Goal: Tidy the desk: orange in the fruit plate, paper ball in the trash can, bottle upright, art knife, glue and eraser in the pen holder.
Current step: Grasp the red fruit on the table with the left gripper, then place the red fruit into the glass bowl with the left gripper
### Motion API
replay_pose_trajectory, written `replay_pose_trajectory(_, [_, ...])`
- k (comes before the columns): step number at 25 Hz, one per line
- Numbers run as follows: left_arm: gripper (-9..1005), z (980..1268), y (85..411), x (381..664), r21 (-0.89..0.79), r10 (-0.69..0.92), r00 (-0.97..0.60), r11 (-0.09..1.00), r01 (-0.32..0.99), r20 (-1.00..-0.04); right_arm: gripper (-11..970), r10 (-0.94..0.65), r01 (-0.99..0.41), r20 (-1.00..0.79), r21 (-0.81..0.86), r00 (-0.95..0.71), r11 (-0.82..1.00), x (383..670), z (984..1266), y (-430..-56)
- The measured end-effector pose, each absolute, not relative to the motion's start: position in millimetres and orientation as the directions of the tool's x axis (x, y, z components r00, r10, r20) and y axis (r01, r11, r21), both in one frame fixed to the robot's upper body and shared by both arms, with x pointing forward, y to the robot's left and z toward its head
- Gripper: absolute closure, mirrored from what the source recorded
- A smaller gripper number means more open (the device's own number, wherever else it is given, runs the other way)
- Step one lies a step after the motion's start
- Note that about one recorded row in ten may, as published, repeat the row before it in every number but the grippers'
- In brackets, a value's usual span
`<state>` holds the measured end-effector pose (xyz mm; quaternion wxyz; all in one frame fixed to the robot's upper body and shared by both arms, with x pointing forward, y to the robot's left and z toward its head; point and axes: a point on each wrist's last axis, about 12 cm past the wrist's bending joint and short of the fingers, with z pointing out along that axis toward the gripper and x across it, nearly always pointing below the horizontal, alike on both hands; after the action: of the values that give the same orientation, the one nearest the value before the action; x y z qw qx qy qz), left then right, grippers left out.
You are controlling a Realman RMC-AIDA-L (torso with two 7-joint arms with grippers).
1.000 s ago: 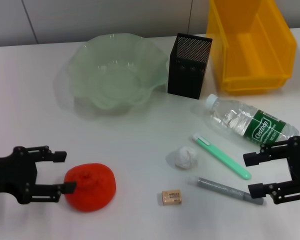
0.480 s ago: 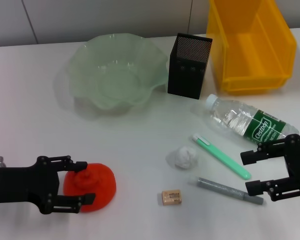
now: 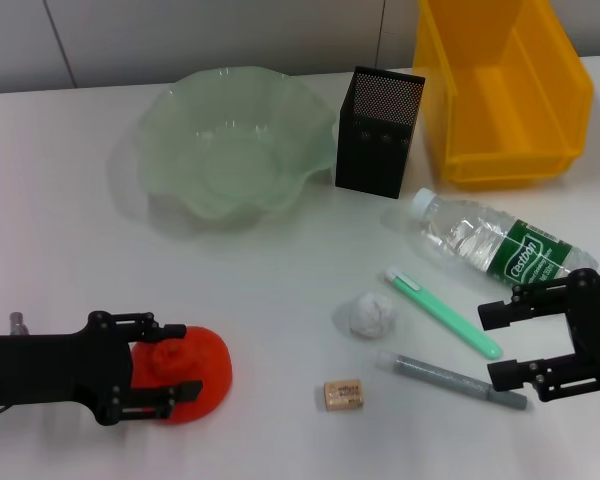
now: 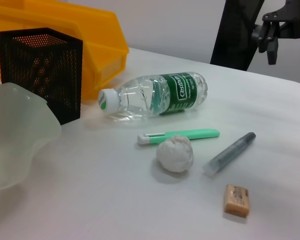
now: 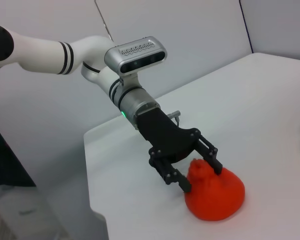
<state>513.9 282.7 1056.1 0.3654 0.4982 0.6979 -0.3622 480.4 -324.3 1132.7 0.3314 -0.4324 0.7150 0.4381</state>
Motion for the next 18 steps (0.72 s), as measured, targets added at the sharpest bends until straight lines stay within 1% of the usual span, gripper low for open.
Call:
replay_pose_trajectory(2, [204, 1055.9, 282.5, 513.8, -0.139, 0.432, -0.233, 0.239, 0.961, -0.871, 273, -0.327, -0.908, -0.853, 0.341, -0.407, 0.243, 480.2, 1132.4, -324.4])
replay_pose_trajectory(8, [386, 1054.2, 280.7, 512.5, -0.141, 0.436, -0.230, 0.227, 0.964, -0.870, 274, -0.326, -0.907, -0.852, 0.342, -0.410, 0.246, 479.5, 1131.7, -324.9])
replay_pose_trajectory(12, [572, 1053.9, 280.7, 512.7, -0.143, 0.436, -0.233, 0.229, 0.963, -0.869, 274, -0.325, -0.906, -0.852, 0.344, -0.412, 0.246, 479.2, 1131.4, -325.0])
replay_pose_trajectory(13, [618, 1053.1, 281.3, 513.1, -0.146, 0.435, -0.242, 0.243, 0.959, -0.867, 274, -0.323, -0.906, -0.852, 0.345, -0.413, 0.246, 479.1, 1131.0, -324.8])
replay_pose_trajectory(16, [697, 1053.6, 281.9, 514.5, -0.149, 0.421, -0.253, 0.264, 0.953, -0.871, 274, -0.321, -0.907, -0.854, 0.343, -0.410, 0.245, 478.9, 1130.9, -324.7])
replay_pose_trajectory(17, [723, 1054.9, 282.3, 515.4, -0.152, 0.405, -0.258, 0.276, 0.949, -0.877, 274, -0.319, -0.907, -0.855, 0.344, -0.410, 0.244, 478.7, 1130.5, -324.5])
replay_pose_trajectory(18, [749, 1060.8, 283.3, 519.3, -0.156, 0.355, -0.264, 0.304, 0.940, -0.897, 274, -0.313, -0.905, -0.855, 0.350, -0.414, 0.241, 478.4, 1129.3, -323.8])
